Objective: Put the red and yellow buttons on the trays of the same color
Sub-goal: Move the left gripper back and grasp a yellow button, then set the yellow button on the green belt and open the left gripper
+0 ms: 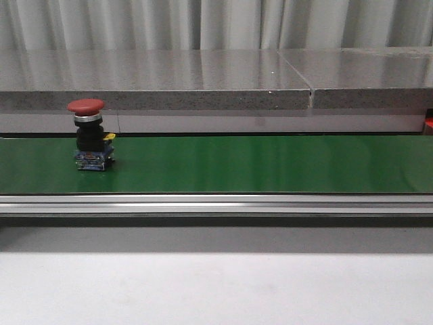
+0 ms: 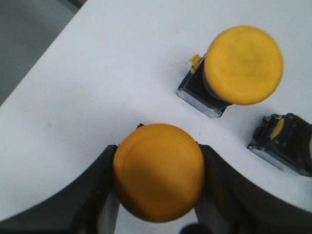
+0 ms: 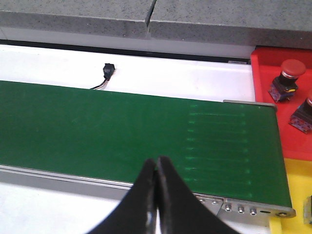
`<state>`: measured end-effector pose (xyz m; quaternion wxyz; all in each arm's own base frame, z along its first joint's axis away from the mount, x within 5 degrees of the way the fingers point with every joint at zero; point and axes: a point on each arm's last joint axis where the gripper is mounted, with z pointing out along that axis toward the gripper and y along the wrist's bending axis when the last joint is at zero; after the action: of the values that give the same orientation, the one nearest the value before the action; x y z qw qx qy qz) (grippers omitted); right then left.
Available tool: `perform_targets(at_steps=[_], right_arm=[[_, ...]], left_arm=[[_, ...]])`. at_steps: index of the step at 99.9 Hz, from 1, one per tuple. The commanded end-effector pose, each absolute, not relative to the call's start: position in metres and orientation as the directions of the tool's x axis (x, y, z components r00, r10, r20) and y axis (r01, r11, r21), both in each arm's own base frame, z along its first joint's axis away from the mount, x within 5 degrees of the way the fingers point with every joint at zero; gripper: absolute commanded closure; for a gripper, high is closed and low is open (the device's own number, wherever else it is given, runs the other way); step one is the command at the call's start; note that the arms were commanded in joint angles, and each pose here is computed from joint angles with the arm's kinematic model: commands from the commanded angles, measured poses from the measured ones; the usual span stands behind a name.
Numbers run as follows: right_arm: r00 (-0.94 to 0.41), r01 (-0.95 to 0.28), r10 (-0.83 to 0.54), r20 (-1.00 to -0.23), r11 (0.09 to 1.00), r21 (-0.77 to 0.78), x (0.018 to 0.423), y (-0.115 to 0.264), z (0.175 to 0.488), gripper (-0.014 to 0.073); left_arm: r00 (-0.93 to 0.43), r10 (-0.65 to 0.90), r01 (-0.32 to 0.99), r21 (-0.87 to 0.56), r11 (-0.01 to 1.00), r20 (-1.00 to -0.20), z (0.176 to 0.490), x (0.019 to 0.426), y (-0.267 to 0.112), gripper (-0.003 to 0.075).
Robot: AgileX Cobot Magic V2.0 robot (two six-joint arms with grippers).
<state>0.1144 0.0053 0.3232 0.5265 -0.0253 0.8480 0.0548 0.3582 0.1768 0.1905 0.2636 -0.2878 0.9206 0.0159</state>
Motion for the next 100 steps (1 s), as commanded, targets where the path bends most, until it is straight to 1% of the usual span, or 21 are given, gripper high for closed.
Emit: perform_targets(at_steps=[1,15,28,42,54,70,84,100], right_arm=[[-0.372,-0.087,0.025,-0.928,0.994,0.062,0.116,0.004,0.335,0.0661],[-0.372,-0.087,0.025,-0.928,0.994,0.062,0.116,0.004,0.335,0.0661],[-0.372,-0.087,0.025,-0.928,0.994,0.062,0.116,0.004,0.335,0.0661],[-0.372,-0.087,0.025,-0.928,0.994,0.062,0.116,0.004,0.335,0.0661],[-0.372,-0.087,0.025,-0.928,0.994,0.062,0.116,0.004,0.335,0.0661],[-0.372,-0.087,0.025,-0.928,0.994,0.062,0.116,0.004,0.335,0.0661],[-0.372,-0.087,0.025,-0.928,0.994,0.062,0.116,0.004,0.335,0.0661],[-0.372,-0.087,0.025,-0.928,0.994,0.062,0.116,0.004,0.335,0.0661]], left_arm=[[-0.598,-0.493,-0.525,-0.156,0.836,-0.632,0.244,0.357,0.174,0.0738],[-0.572,-0.463,-0.497,-0.162,0.852,-0.677,0.278,0.347,0.161,0.0739],[-0.551,-0.412,-0.442,-0.165,0.882,-0.726,0.311,0.338,0.137,0.0739],[-0.558,-0.351,-0.365,-0.157,0.918,-0.752,0.336,0.33,0.106,0.0739],[-0.583,-0.3,-0.293,-0.149,0.944,-0.755,0.348,0.324,0.081,0.0739],[-0.627,-0.246,-0.216,-0.138,0.966,-0.739,0.348,0.323,0.054,0.0739],[-0.677,-0.214,-0.173,-0.13,0.976,-0.704,0.332,0.322,0.037,0.0739],[-0.735,-0.187,-0.147,-0.116,0.982,-0.651,0.307,0.316,0.026,0.0739]])
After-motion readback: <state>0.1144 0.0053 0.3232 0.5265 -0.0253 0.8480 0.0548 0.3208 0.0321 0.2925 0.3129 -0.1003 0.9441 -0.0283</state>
